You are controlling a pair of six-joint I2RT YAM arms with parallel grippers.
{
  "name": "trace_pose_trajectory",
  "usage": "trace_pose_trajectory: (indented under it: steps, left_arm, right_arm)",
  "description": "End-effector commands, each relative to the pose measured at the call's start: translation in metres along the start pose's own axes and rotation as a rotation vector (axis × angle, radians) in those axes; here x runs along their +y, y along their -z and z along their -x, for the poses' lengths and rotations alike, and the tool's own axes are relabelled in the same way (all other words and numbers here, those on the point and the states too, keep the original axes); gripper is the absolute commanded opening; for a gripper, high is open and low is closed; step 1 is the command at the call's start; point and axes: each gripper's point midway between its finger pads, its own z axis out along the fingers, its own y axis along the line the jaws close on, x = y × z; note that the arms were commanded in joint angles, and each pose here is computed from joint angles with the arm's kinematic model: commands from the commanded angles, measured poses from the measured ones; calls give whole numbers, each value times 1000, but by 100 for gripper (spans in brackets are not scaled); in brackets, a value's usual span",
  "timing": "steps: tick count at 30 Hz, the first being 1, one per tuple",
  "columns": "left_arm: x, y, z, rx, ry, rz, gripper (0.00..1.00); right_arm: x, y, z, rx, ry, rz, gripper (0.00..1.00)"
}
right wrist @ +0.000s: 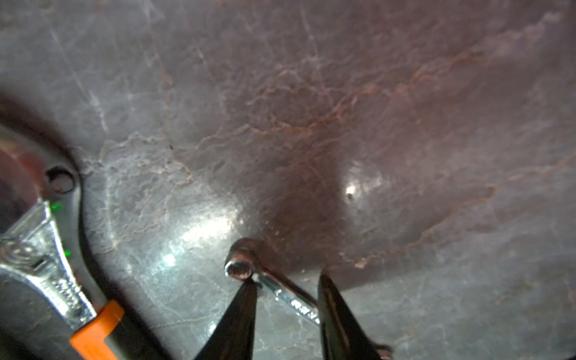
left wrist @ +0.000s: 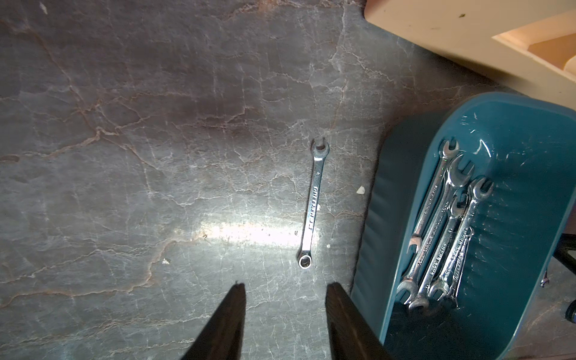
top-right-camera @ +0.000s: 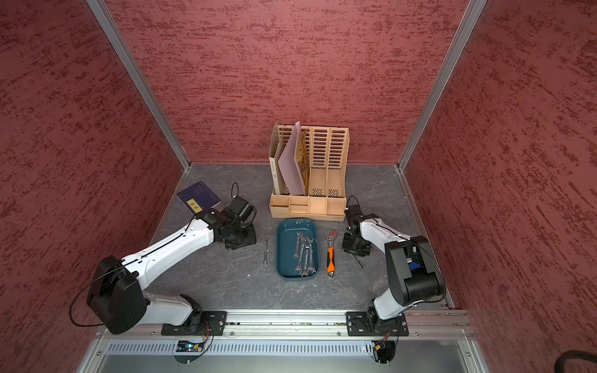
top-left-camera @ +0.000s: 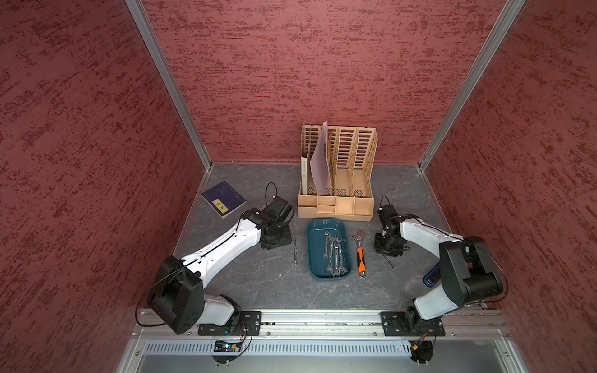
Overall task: Take out the wrench from the storage box
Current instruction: Place the wrench at the center of the board.
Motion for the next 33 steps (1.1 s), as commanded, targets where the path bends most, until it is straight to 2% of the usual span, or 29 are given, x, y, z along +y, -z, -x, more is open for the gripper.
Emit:
trace_pose_trajectory:
  steps: [1,6,12,20,22,29,33]
  left_arm:
    - [-3,-2,-1,0,0,-12,45]
    - [-3,-2,-1,-2,3,-15,45]
    - [-7,-1,-1,-1,-1,-23,45]
    - [-9,-1,-3,3,-6,-21,45]
    - [-11,-1,-3,3,-8,-22,45]
    - [-28,4,-2,-10,-56,-12,45]
    - [-61,11,-2,-35,-137,-21,46]
  right_arm:
    - [1,-10,-1,28,0,10,25]
    - [11,-10,1,32,-4,58,15]
    - [32,-8,11,22,25,94,13]
    - [64,-15,7,52,155,79,13]
    - [67,-14,8,53,183,76,17]
    - [60,11,9,11,214,34,45]
    - [56,45,9,-41,204,43,46]
